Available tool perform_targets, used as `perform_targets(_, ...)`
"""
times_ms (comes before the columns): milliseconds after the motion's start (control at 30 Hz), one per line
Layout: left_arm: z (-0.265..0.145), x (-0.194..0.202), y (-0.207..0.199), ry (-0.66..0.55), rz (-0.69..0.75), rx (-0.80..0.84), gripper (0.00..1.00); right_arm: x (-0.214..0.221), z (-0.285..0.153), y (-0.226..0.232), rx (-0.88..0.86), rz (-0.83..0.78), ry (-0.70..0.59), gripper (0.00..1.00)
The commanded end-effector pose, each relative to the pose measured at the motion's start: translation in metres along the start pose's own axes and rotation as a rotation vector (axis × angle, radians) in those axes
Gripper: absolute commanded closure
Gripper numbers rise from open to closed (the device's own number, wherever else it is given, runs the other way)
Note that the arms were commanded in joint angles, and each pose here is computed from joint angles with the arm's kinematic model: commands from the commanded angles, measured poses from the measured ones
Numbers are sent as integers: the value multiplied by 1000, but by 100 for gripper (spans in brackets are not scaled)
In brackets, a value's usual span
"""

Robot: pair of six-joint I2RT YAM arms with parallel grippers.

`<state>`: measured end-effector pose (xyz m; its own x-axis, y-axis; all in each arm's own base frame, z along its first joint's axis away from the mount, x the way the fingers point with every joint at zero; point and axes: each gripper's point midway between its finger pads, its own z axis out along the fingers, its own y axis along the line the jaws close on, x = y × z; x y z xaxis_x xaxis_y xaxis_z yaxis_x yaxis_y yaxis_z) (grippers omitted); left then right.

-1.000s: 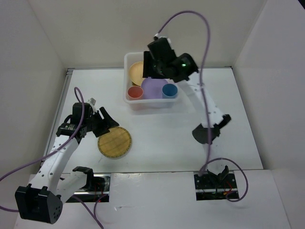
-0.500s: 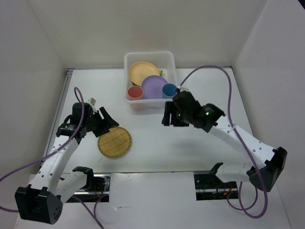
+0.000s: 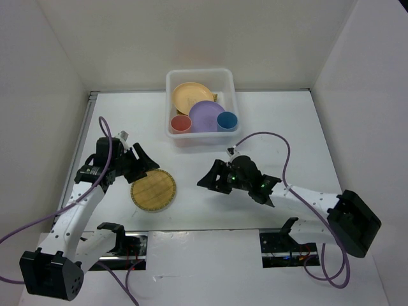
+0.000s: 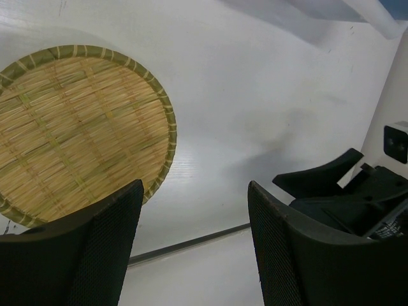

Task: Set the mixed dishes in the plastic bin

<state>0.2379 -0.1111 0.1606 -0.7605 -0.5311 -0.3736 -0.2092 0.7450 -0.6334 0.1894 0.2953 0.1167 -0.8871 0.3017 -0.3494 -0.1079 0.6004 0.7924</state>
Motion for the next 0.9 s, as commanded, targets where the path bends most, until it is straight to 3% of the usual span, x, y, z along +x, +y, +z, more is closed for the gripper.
perform_targets(0,-11,-12,-19,-44,37,69,26,-14,10,72,-304,23,-64,30)
perform_targets(233,-17,-14,-23,-51,40,75,26,14,57,77,-365,83,2,28)
perform_targets(600,-23,-13,-25,-57,42,79,26,43,107,45,-363,184,54,31)
perform_targets(867,-23,-13,-25,-57,42,79,26,52,133,48,-361,206,47,40)
